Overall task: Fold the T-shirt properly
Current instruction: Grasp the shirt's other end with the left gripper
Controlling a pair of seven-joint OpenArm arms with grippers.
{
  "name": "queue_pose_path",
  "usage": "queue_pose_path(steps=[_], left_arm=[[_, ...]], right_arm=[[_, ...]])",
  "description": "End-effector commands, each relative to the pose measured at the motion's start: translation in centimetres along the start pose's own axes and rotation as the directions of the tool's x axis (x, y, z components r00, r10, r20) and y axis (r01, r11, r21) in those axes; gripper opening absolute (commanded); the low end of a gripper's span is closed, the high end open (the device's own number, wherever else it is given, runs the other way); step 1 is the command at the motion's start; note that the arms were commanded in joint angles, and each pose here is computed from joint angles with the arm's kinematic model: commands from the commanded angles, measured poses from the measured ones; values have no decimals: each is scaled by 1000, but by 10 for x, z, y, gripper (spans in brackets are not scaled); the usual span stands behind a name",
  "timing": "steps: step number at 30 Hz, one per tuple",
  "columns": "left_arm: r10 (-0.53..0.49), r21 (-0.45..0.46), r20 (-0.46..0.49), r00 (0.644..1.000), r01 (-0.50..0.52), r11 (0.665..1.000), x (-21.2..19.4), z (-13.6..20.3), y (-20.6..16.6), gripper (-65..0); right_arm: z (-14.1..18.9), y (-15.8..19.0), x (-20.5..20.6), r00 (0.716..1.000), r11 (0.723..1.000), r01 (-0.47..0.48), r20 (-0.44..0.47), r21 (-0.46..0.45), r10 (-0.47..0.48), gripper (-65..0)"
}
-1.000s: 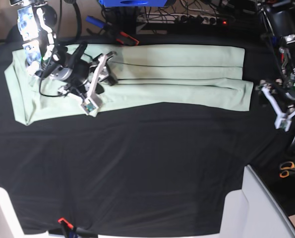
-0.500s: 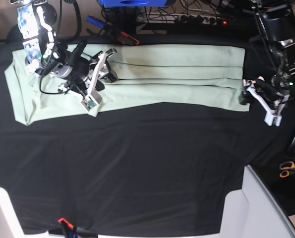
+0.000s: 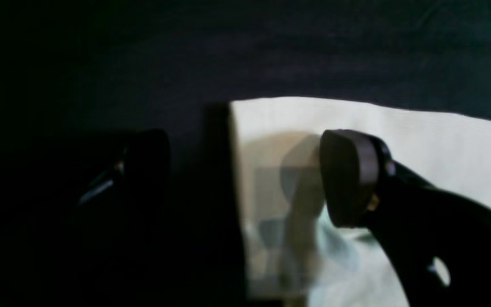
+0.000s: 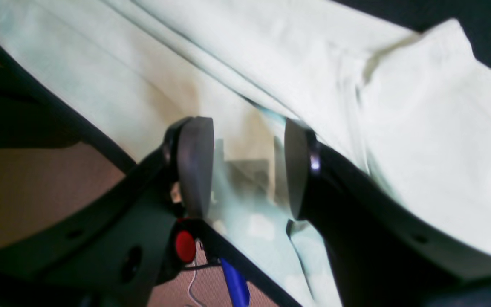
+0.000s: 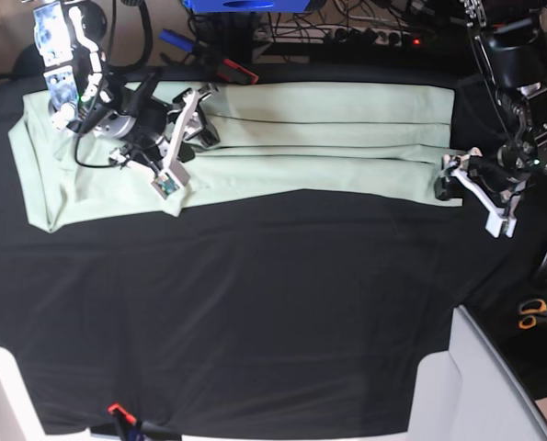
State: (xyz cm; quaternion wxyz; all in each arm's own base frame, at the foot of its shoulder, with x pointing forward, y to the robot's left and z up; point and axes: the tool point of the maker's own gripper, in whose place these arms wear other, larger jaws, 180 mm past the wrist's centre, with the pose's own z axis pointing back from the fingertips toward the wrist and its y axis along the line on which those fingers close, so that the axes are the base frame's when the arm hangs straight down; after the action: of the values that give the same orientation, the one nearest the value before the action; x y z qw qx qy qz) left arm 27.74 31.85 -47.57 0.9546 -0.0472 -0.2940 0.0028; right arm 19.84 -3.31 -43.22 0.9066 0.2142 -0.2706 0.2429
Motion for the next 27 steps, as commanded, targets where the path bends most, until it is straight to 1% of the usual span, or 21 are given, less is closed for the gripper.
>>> queue_pose_path(steps=[1, 2, 3, 4, 6, 9, 10, 11, 16, 18, 20, 23, 27], left_arm=[[-1, 16, 29, 1000, 0, 1000, 12, 4, 10, -118], [8, 14, 27, 1000, -8, 1000, 12, 2, 10, -121], [14, 11, 23, 1000, -14, 1000, 10, 1, 9, -143], [15, 10, 20, 1000, -16, 1000, 9, 0, 9, -178], [17, 8, 20, 1000, -17, 1000, 9, 0, 8, -302], [15, 8, 29, 999, -16, 1000, 14, 0, 8, -524], [15, 8, 29, 999, -16, 1000, 14, 0, 8, -576], [15, 8, 29, 999, -16, 1000, 14, 0, 8, -606], [8, 14, 41, 999, -9, 1000, 20, 2, 11, -618], [-21, 21, 68, 997, 20, 1000, 30, 7, 9, -623], [-57, 33, 85, 995, 54, 998, 33, 16, 8, -650], [-116, 46, 117, 986, 111, 993, 40, 28, 2, -650], [-151, 55, 122, 981, 145, 988, 38, 37, -1, -650]], right_arm=[[3, 2, 7, 999, 1000, 0, 36, 10, 0, -386], [3, 2, 7, 999, 1000, 0, 35, 10, -1, -386], [3, 1, 7, 999, 1000, 2, 36, 8, -2, -386], [3, 1, 7, 999, 1000, 2, 36, 8, -2, -386], [3, 1, 7, 999, 1000, 1, 36, 9, -1, -386], [3, 1, 7, 999, 1000, 0, 35, 10, 0, -386], [3, 1, 7, 999, 1000, 0, 35, 10, 0, -386], [3, 1, 7, 999, 1000, 0, 35, 10, 0, -386], [3, 2, 7, 999, 1000, -2, 35, 12, 1, -386], [3, 2, 6, 999, 1000, -1, 34, 13, 0, -386], [3, 2, 6, 999, 1000, -1, 34, 13, 0, -386], [2, 3, 6, 999, 1000, -2, 33, 14, 1, -386], [2, 3, 7, 999, 1000, -1, 34, 15, 0, -386]])
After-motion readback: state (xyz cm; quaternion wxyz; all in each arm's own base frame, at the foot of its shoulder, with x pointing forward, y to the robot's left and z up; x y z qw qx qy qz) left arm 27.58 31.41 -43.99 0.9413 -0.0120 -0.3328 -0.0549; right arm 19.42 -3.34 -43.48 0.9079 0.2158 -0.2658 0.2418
